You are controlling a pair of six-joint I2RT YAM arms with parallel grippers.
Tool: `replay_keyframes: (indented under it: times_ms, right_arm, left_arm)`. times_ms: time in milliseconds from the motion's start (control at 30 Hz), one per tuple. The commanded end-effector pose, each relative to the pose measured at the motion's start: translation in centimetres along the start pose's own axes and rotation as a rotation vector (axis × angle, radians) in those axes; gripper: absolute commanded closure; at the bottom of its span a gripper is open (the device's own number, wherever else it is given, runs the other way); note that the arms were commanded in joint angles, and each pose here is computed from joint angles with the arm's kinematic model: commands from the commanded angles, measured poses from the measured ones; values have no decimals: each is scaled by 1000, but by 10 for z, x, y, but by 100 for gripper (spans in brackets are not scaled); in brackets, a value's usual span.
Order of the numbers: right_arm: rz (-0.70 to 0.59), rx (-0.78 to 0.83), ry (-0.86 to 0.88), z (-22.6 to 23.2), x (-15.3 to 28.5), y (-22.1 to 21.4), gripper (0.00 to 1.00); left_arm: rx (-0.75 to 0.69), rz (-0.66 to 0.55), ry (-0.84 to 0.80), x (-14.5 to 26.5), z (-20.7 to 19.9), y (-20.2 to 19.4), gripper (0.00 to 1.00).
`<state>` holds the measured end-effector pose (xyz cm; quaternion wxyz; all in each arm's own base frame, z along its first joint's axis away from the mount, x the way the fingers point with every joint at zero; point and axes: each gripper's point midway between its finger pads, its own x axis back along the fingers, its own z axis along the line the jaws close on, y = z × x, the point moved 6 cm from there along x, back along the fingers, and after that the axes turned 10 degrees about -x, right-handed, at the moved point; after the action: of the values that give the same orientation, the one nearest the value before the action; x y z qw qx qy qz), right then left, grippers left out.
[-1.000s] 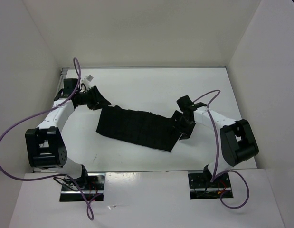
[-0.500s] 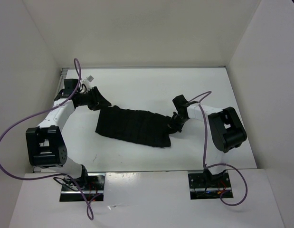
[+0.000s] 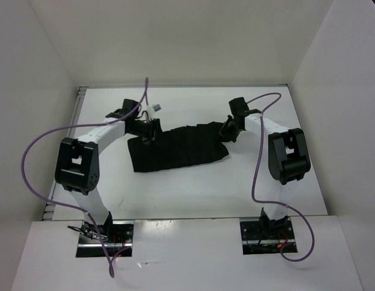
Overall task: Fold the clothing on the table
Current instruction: Fold the skirt
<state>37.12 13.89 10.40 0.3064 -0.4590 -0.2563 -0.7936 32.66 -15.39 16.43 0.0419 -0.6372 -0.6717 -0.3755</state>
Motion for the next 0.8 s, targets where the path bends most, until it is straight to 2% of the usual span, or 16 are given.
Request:
replay_keyframes:
  times_ms: [0,33,100,233,467,600,767]
  right_arm:
    - [-3,25,-1,2,-5,2,100]
    - [-1,25,-4,-1,-7,1,100]
    - [13,23,-6,-4,-8,-2,100]
    - [18,22,-14,-7,-9,-4,100]
    - [14,16,9,-2,-2,-3,100]
    - [10,20,32,4,3,-2,100]
    - [0,14,48,10,7,1,100]
  left_arm:
    - [-85,100,-100,-26,-17,-7,65]
    - [-115,130,-96,-38,-23,-11,67]
    - [-130,162,-73,-54,-22,-12,78]
    - [-116,230,-31,-83,-18,-21,88]
    - [-69,250,101,-97,3,-23,90]
    - [-13,313,135,-109,18,-37,90]
    - [-7,348,133,-116,18,-46,90]
